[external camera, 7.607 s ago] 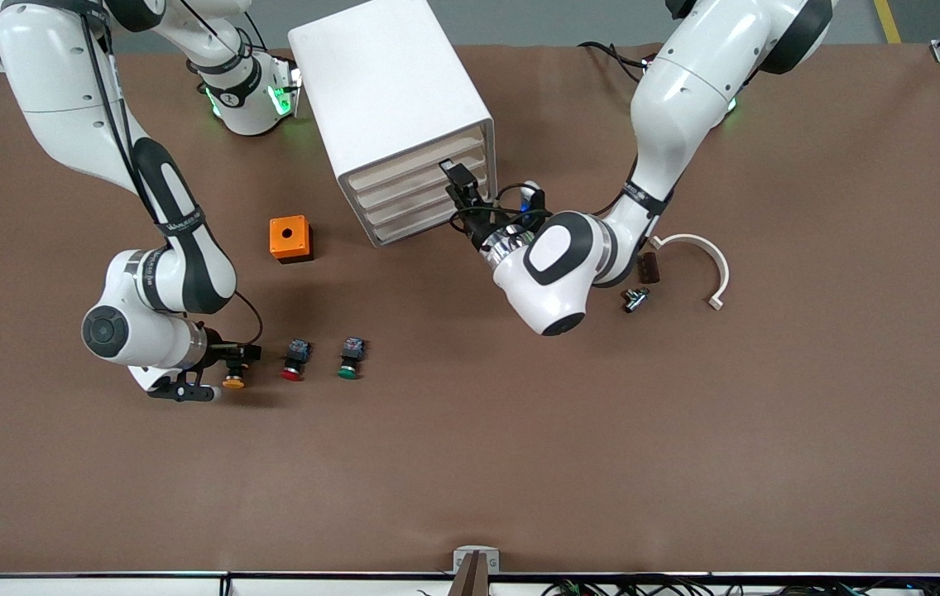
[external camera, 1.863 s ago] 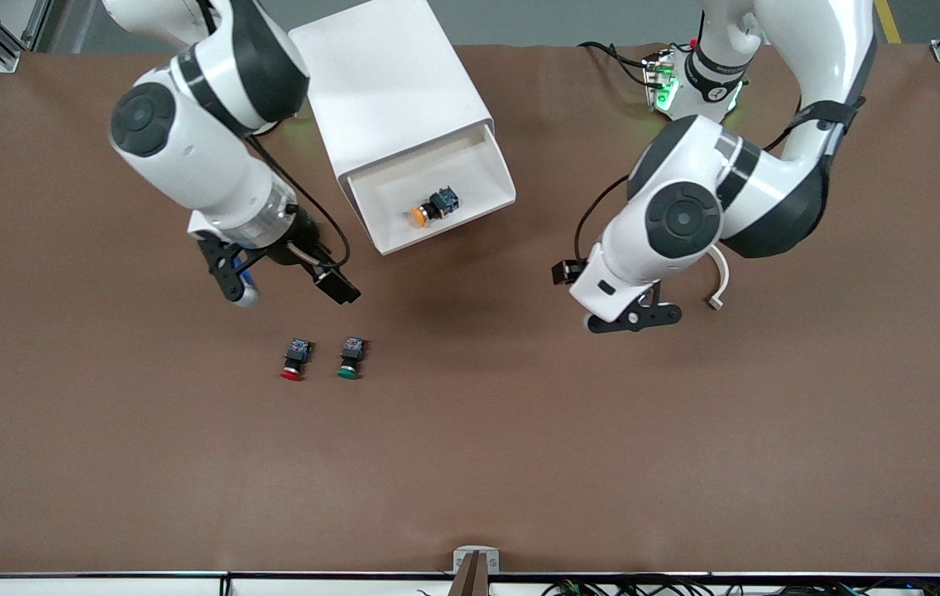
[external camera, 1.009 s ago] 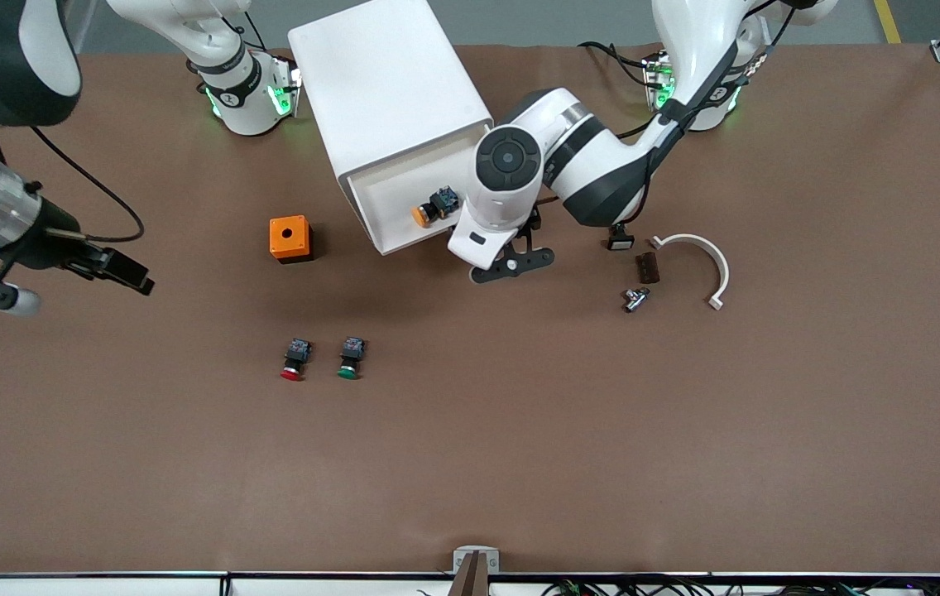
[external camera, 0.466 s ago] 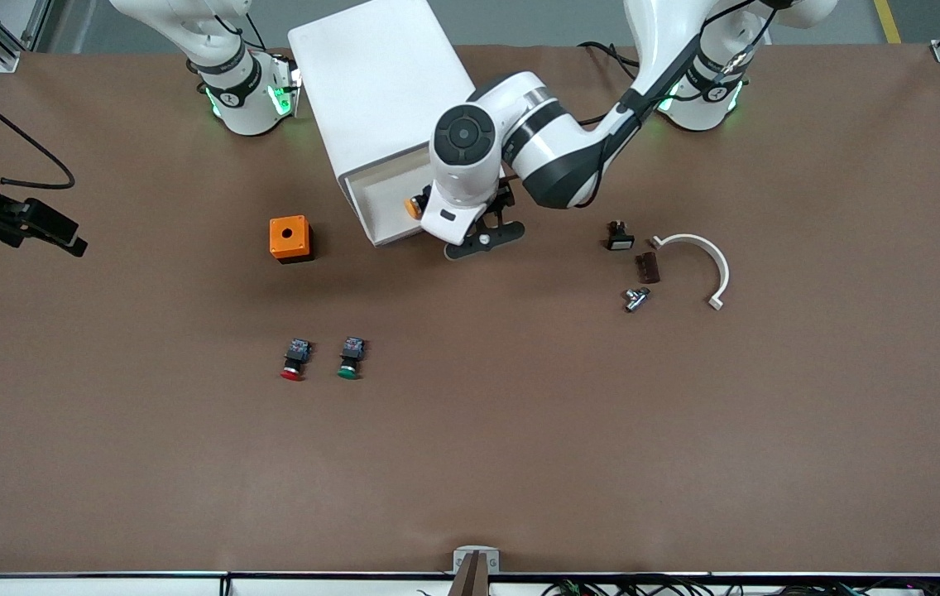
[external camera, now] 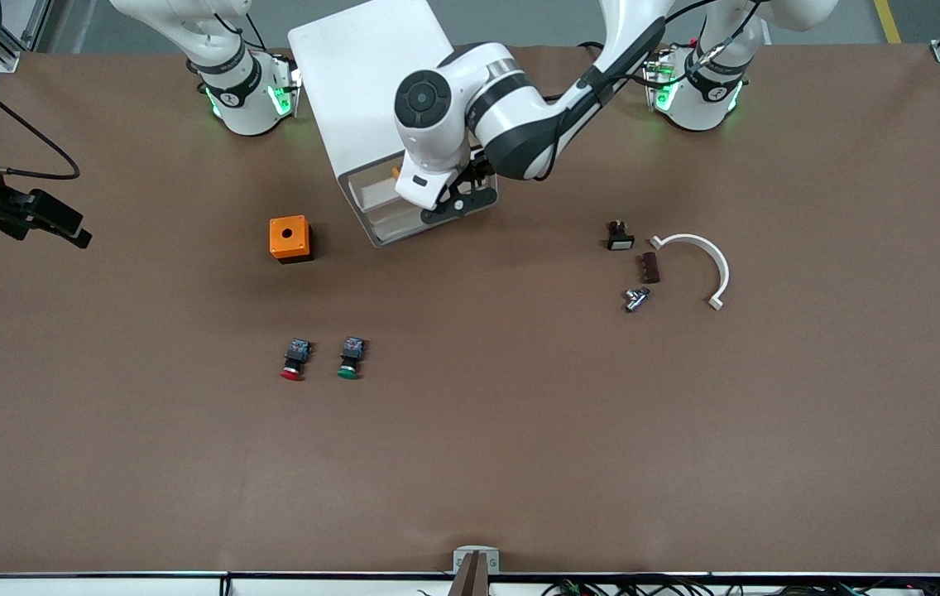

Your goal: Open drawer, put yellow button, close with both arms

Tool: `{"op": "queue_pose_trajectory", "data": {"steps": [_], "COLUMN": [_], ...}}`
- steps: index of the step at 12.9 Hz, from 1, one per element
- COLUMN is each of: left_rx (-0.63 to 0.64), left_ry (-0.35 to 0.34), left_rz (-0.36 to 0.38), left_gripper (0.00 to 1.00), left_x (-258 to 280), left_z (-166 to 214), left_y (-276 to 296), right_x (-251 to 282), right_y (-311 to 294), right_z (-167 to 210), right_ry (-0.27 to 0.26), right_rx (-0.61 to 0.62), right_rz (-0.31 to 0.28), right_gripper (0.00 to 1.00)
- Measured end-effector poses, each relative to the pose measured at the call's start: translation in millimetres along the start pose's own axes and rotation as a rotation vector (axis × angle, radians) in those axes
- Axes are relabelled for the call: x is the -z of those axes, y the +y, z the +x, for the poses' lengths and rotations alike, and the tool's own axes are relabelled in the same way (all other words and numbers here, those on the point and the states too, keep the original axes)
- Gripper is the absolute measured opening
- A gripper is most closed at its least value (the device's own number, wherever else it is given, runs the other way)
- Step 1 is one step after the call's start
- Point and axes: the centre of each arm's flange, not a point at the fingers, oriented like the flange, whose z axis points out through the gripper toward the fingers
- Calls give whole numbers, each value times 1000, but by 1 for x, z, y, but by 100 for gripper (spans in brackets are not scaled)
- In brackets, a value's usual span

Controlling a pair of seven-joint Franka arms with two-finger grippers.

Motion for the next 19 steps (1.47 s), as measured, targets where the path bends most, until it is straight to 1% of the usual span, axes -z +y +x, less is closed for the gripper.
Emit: {"op": "queue_pose_trajectory", "data": {"steps": [2, 4, 9, 11, 12, 13, 14, 16, 18, 19], "left_rx": [-19, -27, -18, 0, 24, 63, 108, 180, 204, 195], "left_ry": [-3, -21, -31, -51, -56, -58, -53, -22, -10, -4], "left_rz": [14, 16, 15, 13, 5, -9, -26, -57, -79, -91], "left_gripper": [100, 100, 100, 100, 100, 100, 100, 100, 100, 100], "left_x": [-4, -7, -8, -7, -3, 4, 14, 37, 64, 82], "left_z": [-17, -27, -26, -18, -3, 24, 58, 132, 191, 215], "left_y": [4, 6, 5, 2, -2, -11, -24, -64, -109, -134], "right_x": [4, 10, 11, 11, 11, 11, 11, 10, 9, 9], "right_y": [-5, -8, -6, -5, -5, -5, -5, -3, -2, -1], "right_z": [-2, -6, -7, -7, -7, -7, -7, -7, -7, -7], "right_ry": [8, 19, 20, 20, 20, 19, 18, 16, 15, 14], "right_rx": [9, 17, 14, 12, 12, 12, 11, 9, 6, 5], "right_rz": [1, 2, 2, 2, 2, 2, 2, 1, 1, 1], "right_gripper": [100, 100, 100, 100, 100, 100, 100, 100, 100, 100]}}
